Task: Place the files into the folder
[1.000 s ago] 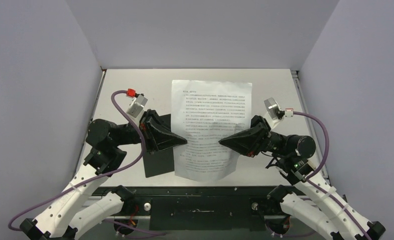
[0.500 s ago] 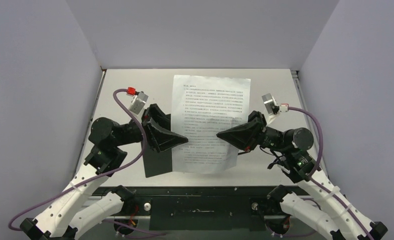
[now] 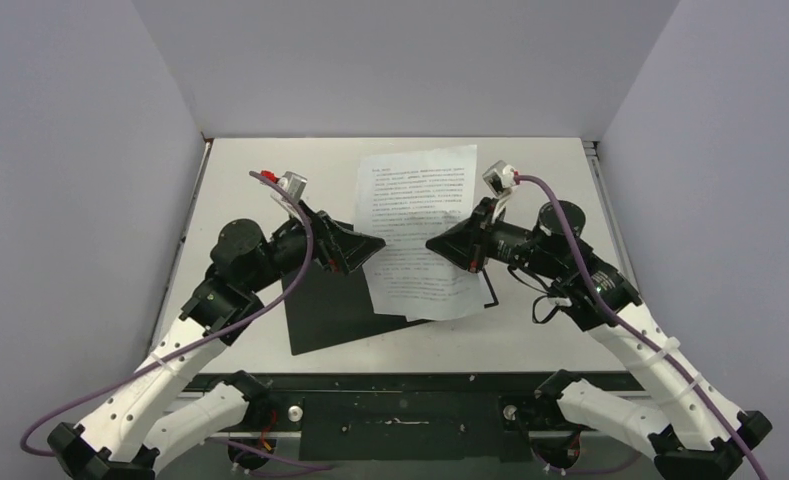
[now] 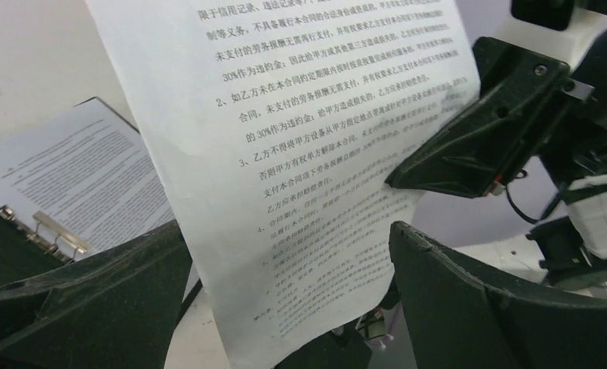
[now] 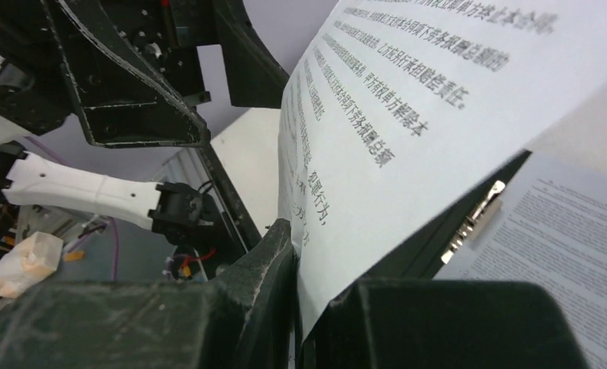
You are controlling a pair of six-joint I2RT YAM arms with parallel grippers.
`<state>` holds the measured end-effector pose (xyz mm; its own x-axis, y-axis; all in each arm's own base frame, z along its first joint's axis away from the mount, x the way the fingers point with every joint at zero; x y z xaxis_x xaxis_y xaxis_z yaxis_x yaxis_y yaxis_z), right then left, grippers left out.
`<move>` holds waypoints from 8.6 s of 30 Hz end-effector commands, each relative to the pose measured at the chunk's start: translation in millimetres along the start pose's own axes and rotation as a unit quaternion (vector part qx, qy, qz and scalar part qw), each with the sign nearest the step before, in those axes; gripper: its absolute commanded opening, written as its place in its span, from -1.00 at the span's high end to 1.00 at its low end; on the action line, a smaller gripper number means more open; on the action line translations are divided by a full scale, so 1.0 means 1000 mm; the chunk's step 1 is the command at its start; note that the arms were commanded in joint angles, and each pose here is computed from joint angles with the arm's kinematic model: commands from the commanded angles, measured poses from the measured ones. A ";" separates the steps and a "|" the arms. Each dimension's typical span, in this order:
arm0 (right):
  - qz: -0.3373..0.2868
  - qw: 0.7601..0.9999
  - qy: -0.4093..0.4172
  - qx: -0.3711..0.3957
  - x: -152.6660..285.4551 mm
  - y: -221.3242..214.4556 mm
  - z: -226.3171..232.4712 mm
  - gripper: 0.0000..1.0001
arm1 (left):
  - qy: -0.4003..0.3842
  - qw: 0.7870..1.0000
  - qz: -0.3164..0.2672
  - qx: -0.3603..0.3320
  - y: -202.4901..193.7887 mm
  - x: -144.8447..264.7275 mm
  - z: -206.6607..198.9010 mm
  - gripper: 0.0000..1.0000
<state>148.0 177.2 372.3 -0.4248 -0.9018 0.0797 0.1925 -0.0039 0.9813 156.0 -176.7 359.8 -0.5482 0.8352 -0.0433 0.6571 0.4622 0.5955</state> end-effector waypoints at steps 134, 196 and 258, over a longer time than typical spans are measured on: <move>0.359 0.880 -0.234 -0.206 -0.063 -0.200 -0.240 -0.31 | 0.362 0.923 0.064 0.109 -0.081 -0.070 0.235 -0.94; 0.331 0.916 -0.217 -0.062 -0.188 -0.183 -0.143 0.27 | 0.484 0.869 0.071 0.075 -0.099 -0.017 0.221 -0.99; 0.362 0.901 -0.232 -0.060 -0.192 -0.217 -0.145 0.70 | 0.494 0.861 0.083 0.085 -0.112 -0.021 0.229 -1.00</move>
<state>313.7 283.5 108.1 -0.4248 -0.3897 0.8171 0.6822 0.4555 0.5719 208.5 -173.5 107.7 -0.5366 0.2649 0.8011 0.8005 0.4601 0.3841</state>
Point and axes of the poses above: each gripper's point midway between its finger pads, its own x axis back along the fingers, its own z axis along the line the jaws close on, y = z × x, the point moved 9 cm from there along x, back along the fingers, and after that the axes turned 15 degrees about x, right-handed, at the moved point
